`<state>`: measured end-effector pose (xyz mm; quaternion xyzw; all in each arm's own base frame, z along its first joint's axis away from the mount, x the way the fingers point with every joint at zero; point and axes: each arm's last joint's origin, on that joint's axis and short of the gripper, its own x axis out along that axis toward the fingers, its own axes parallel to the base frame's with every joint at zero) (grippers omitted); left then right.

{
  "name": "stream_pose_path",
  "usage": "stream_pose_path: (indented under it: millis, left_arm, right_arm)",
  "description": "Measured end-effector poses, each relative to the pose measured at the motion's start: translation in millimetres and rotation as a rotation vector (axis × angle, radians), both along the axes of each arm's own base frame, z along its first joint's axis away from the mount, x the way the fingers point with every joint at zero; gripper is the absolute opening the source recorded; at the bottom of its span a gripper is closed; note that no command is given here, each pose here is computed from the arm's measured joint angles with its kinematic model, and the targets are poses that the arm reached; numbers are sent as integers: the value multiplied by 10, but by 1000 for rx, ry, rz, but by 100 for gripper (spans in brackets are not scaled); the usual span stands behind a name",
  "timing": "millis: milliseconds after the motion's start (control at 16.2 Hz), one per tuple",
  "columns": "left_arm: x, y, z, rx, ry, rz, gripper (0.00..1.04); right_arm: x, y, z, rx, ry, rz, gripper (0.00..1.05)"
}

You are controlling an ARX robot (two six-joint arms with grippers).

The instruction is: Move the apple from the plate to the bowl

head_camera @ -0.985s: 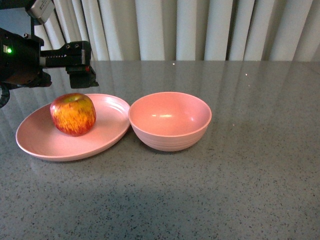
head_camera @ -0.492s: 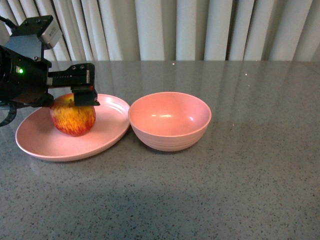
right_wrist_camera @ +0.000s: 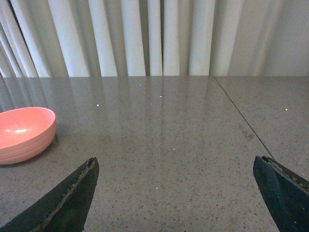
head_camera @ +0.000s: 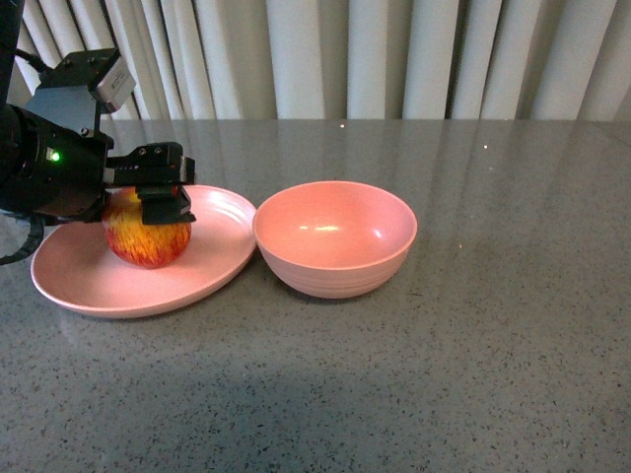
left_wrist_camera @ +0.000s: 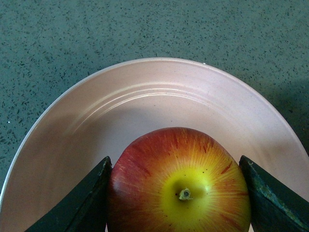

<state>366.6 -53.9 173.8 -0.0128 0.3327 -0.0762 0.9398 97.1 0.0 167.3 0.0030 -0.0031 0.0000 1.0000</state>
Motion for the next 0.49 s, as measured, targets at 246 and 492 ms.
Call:
stream_pose_path:
  millis: [246,492]
  left_arm:
    - [-4,-12,4,14,-6,-15,67]
    - [-75,-6,159,16,-35,-21,67]
  right_arm:
    - [0,0,0,0,0,0,98]
    - [0,0,0,0,0,0,98]
